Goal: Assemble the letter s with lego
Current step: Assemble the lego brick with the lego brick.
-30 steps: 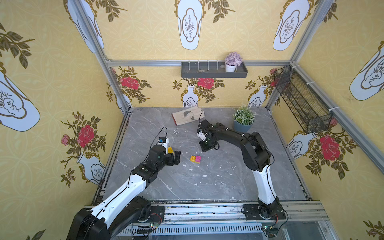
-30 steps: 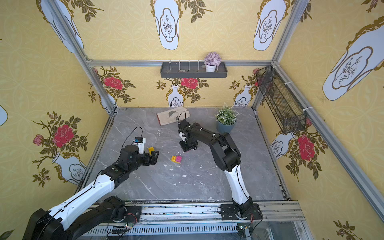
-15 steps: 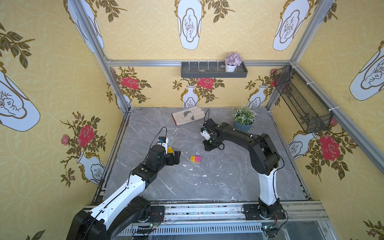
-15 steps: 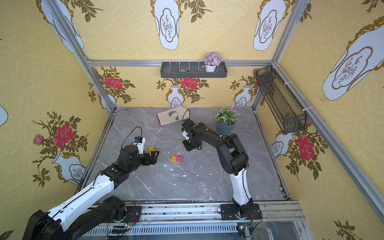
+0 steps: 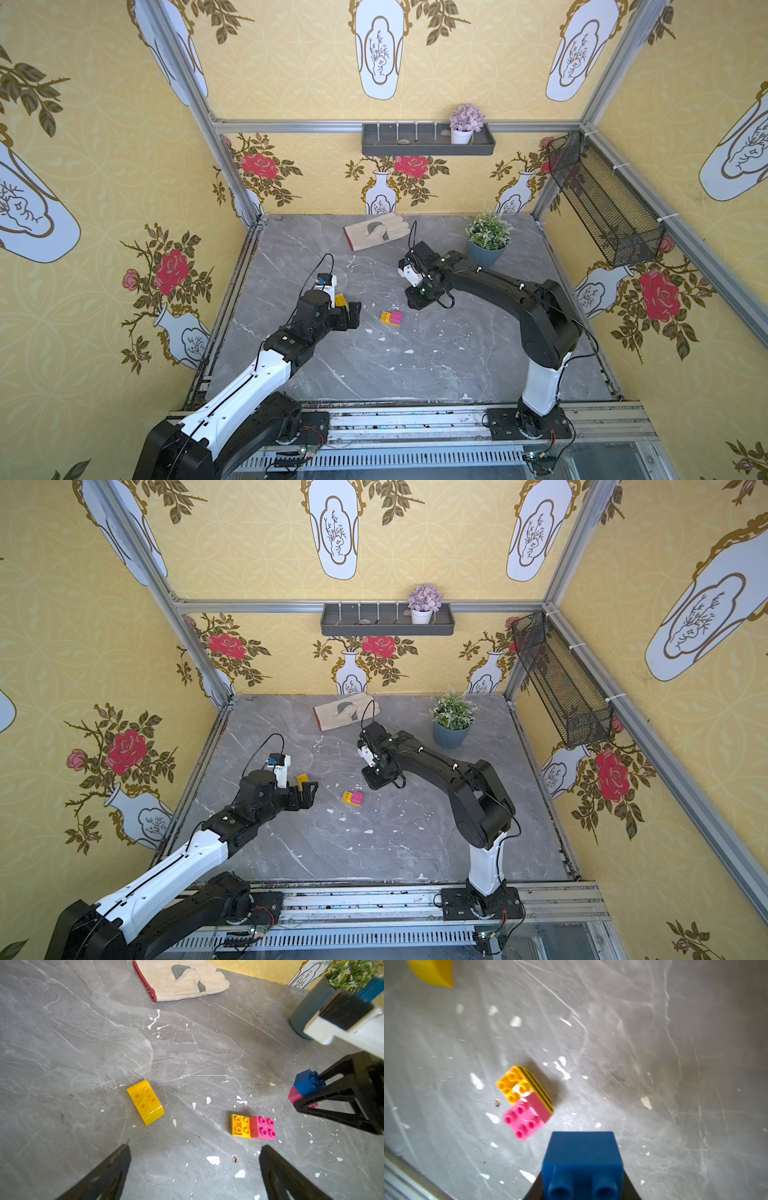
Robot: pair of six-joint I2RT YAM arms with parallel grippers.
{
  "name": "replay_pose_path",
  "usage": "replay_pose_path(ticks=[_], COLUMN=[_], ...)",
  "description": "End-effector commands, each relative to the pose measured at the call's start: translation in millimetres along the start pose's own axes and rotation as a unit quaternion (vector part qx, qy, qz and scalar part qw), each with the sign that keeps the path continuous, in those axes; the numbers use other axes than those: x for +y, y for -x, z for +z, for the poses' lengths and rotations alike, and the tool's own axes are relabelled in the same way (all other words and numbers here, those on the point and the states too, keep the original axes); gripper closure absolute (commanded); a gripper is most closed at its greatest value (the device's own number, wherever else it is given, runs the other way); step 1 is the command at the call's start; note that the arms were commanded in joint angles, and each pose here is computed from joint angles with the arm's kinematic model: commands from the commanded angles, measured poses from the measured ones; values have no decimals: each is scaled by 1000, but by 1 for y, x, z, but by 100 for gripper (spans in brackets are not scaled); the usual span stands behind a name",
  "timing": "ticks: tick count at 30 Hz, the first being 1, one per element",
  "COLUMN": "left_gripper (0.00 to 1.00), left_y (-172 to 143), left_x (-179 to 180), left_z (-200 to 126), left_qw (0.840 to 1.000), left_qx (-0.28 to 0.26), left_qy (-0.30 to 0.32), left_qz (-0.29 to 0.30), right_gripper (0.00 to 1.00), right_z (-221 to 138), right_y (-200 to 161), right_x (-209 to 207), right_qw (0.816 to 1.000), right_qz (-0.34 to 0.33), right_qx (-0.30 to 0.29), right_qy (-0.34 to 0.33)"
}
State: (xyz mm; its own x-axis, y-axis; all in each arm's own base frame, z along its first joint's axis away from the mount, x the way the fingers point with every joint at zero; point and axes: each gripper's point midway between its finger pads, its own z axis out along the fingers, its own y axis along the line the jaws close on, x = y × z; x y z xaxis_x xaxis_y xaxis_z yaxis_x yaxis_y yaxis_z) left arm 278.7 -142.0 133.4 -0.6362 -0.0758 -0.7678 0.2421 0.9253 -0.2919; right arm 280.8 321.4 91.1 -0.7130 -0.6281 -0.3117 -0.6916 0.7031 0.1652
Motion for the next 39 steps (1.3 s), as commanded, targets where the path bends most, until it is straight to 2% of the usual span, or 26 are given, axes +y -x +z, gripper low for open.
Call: replay_pose_path(ticks=[1,8,15,18,21,39], left_gripper=[1,1,1,1,1,1], left_y=[3,5,6,7,8,10], left_x=[-2,-3,-3,-3,-3,-3], left_z=[-1,-4,-5,-6,-7,-8], left_qw=[1000,1000,1000,1000,999,999], left_qx=[-8,-15,-20,-25,-29,-33], left_qy=[-6,-8,-9,-9,-10,-9], left_qz=[4,3,4,8,10,14], right_gripper=[80,81,85,85,85,85], right_z=[-8,14,18,25,32,41], right_y=[10,14,23,18,13,0], right_x=[23,49,68,67,60,49], right_qw=[999,990,969,963,962,963], right_qz=[-41,-133,-238,-262,-270,-265], right_qx=[-12,3,-52,-37,-17,15], right_qy=[34,40,49,50,38,43])
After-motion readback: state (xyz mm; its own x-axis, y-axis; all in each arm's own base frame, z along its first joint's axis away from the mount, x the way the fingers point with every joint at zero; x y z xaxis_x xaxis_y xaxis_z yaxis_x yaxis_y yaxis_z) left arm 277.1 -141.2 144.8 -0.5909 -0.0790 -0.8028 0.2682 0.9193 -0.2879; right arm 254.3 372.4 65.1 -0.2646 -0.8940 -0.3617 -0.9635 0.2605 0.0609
